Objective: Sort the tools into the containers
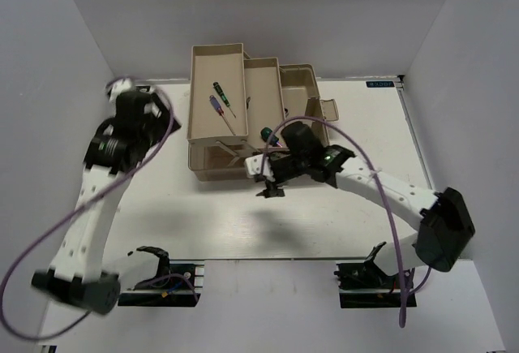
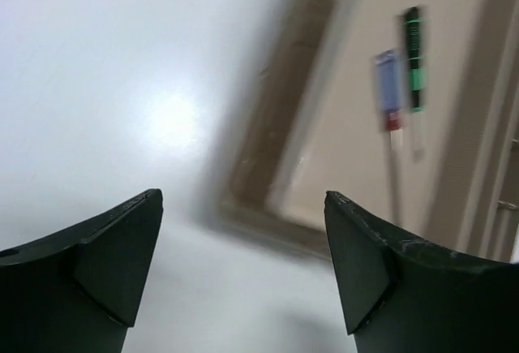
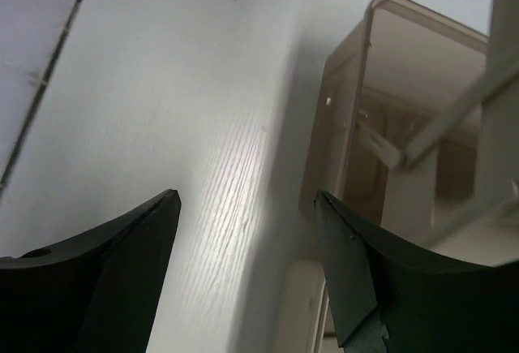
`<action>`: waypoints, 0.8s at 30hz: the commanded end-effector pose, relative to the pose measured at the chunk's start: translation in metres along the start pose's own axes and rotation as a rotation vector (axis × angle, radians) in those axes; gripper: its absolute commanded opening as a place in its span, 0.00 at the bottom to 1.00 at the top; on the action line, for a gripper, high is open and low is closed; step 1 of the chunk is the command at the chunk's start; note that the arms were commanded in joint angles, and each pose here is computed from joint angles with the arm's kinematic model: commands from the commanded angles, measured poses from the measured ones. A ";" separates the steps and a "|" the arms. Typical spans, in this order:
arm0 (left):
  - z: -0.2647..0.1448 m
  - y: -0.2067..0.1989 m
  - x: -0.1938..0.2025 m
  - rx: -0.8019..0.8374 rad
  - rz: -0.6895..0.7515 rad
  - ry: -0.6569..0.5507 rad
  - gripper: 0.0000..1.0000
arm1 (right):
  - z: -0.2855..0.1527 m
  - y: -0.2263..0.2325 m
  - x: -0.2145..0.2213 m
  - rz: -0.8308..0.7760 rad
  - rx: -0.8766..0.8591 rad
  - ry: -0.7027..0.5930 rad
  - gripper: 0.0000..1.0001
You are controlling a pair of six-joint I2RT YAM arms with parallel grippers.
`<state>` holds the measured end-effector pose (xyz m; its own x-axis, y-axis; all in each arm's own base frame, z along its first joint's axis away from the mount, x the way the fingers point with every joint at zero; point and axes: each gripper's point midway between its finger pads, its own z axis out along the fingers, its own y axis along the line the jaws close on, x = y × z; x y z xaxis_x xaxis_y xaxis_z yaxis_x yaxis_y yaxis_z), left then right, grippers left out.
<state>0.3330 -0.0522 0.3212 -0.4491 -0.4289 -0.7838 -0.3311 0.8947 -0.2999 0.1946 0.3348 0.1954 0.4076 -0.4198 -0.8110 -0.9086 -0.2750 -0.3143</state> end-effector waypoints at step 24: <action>0.032 0.107 0.251 -0.187 -0.407 0.574 0.96 | 0.157 -0.089 0.017 -0.243 0.141 0.174 0.61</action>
<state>0.1995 -0.0462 0.0740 -0.6079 -0.7534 -0.2507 -0.6970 0.6576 -0.2859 0.2568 0.4863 0.1356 0.6065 -0.4679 -0.6429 -0.7902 -0.2652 -0.5524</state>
